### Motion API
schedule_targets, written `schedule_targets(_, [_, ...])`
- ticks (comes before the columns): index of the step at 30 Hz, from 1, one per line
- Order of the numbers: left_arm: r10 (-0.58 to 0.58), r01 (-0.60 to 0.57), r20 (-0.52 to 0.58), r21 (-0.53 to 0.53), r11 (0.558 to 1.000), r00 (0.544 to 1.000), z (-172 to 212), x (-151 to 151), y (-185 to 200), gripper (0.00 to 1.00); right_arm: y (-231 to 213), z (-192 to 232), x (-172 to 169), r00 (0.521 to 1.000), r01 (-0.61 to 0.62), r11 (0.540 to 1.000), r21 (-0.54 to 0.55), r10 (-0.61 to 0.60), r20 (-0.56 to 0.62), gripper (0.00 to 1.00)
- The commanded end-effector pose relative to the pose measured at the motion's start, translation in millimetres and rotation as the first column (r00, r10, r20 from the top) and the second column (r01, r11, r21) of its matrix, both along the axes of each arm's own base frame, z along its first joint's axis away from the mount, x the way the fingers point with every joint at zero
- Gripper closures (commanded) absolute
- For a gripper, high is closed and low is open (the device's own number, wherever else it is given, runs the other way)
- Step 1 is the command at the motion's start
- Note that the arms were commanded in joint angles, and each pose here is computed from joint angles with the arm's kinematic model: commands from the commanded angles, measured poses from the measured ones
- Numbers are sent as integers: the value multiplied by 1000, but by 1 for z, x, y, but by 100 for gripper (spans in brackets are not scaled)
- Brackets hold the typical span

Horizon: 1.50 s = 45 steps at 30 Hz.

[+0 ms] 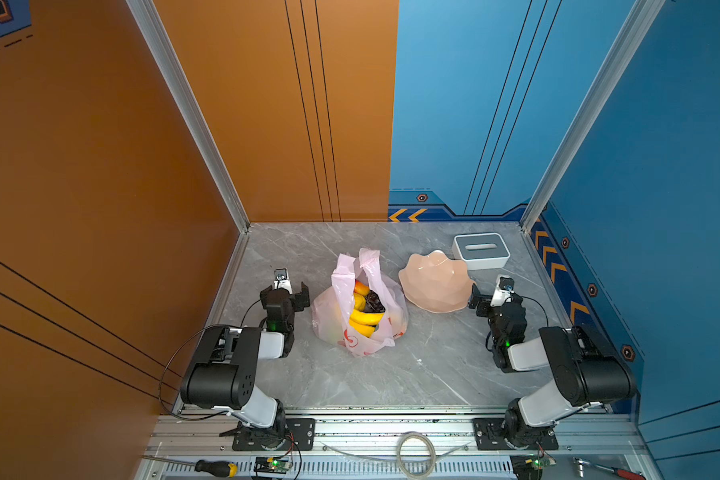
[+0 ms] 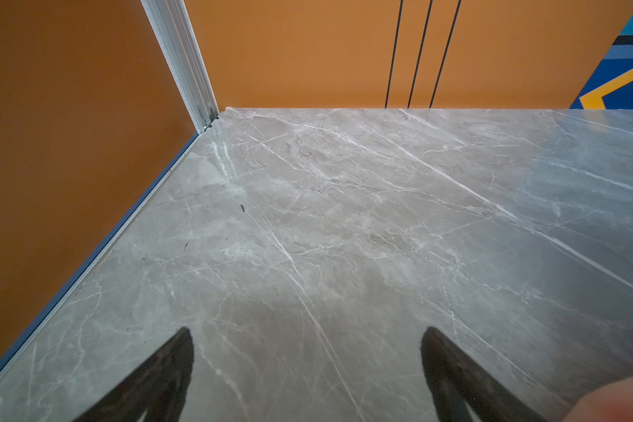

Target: Place the fruits into the plastic bag

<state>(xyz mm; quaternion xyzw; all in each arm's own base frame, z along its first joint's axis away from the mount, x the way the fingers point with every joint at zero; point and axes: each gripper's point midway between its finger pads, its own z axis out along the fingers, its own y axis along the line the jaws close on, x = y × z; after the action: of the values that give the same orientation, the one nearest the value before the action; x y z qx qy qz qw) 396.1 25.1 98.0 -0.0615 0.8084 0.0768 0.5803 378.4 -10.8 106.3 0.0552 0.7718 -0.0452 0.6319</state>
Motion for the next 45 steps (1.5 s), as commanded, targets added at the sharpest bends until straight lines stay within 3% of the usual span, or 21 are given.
schedule_targets(1, [-7,7,-14,12,1000,1000,-7,-4,-2,2,-6,-6,4,998,27,1000,-2,-28,-58,0])
schedule_targets(8, [-7,7,-15,13,1000,1000,-7,-4,-2,2,-6,-13,15,991,20,1000,8,-19,-135,0])
schedule_targets(45, [-6,6,-14,15,1000,1000,-7,-3,-2,2,-7,-13,15,991,18,1000,15,-16,-133,0])
